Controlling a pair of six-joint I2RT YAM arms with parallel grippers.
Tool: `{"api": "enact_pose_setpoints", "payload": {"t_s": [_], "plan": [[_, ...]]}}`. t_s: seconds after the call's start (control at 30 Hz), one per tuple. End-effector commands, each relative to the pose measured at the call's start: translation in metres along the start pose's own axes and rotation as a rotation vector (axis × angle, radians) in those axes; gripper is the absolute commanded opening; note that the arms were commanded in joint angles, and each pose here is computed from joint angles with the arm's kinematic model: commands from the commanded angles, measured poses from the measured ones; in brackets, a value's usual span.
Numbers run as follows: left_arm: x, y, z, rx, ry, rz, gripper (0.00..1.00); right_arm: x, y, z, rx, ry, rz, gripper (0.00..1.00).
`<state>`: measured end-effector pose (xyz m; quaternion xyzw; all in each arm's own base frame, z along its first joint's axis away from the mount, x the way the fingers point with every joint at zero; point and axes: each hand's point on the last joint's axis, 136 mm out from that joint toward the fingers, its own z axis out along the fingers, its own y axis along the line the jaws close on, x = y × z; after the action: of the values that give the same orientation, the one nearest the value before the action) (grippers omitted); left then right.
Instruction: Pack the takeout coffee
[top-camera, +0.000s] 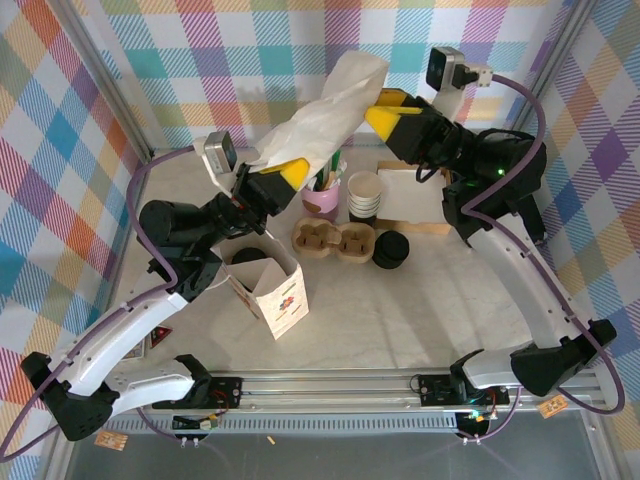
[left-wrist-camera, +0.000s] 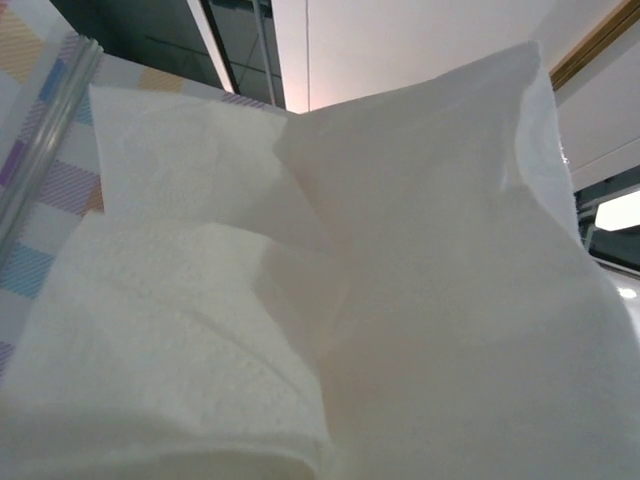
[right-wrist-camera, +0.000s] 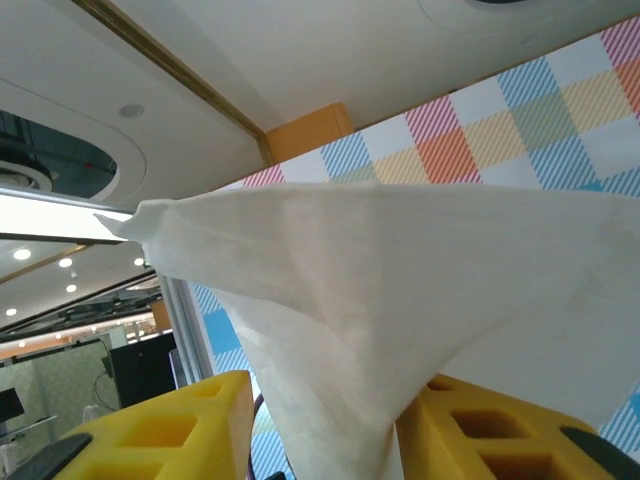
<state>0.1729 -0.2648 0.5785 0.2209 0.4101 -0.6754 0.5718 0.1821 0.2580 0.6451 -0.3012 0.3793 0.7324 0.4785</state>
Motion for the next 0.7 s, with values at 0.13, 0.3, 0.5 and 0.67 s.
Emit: {"api": "enact_pose_setpoints", "payload": {"t_s": [0.13,0.3,0.5,0.67], "plan": [[-0.011,-0.025,0.003,0.101,0.029,-0.034,0.0,0.003,0.027,0.003,-0.083,0.05,-0.04,0.47],[-0.005,-0.023,0.0,0.088,0.048,-0.074,0.0,0.005,0.031,0.002,-0.096,0.067,-0.049,0.47],[0.01,-0.018,-0.008,0.051,0.1,-0.112,0.0,0.004,0.041,0.002,-0.109,0.082,-0.095,0.46],[0.02,-0.012,-0.019,0.005,0.12,-0.128,0.0,0.0,0.051,0.002,-0.119,0.075,-0.135,0.4]]}}
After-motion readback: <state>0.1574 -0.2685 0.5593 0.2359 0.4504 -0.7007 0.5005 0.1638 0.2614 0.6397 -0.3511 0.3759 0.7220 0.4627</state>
